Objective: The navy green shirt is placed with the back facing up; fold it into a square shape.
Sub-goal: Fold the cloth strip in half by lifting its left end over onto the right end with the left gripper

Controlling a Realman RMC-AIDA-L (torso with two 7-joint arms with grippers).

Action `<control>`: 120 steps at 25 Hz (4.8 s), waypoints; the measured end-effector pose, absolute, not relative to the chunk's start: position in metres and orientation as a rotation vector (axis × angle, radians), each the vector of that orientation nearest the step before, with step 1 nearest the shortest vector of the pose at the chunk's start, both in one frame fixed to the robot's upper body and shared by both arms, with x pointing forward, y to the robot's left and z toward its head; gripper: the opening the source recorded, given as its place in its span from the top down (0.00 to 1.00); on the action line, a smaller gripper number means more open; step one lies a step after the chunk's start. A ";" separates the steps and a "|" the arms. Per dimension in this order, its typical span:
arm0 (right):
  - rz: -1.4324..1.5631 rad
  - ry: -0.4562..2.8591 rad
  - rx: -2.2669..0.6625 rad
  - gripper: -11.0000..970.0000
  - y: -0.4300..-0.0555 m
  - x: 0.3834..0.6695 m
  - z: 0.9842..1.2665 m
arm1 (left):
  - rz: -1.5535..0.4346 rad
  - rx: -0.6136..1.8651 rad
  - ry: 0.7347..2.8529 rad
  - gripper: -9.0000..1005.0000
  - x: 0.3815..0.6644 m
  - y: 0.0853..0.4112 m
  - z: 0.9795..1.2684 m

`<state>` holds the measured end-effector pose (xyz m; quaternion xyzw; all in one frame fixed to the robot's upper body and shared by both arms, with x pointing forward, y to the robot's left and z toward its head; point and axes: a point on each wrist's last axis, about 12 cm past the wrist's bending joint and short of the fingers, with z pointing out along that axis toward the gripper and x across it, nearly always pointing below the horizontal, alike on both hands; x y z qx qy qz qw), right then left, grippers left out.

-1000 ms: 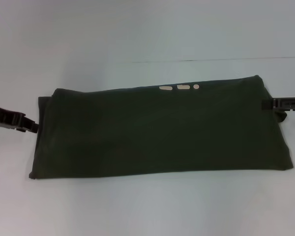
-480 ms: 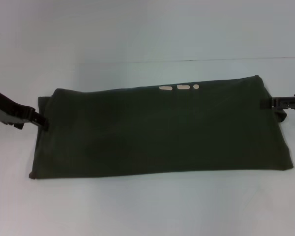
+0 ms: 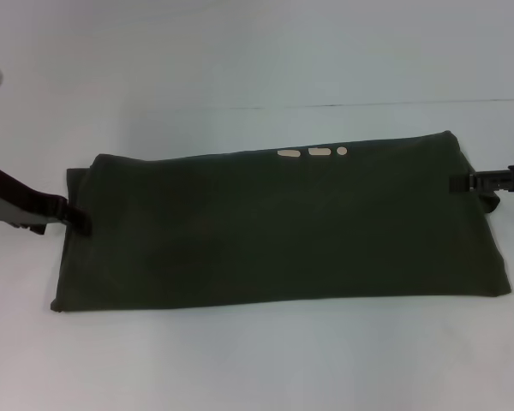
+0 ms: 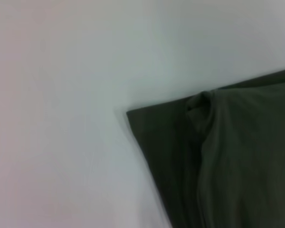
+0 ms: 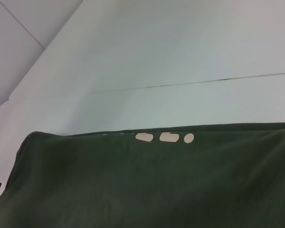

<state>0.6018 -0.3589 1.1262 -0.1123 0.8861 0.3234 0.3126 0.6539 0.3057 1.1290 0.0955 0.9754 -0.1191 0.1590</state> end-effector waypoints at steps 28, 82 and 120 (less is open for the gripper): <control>0.849 2.347 -0.322 0.04 -0.357 0.602 1.127 | -0.350 0.277 2.799 0.22 0.652 0.290 1.115; 0.836 2.342 -0.317 0.04 -0.358 0.605 1.131 | -0.434 0.309 2.769 0.22 0.650 0.300 1.137; 0.824 2.306 -0.384 0.04 -0.349 0.612 1.135 | -0.779 0.095 2.872 0.22 0.593 0.341 1.106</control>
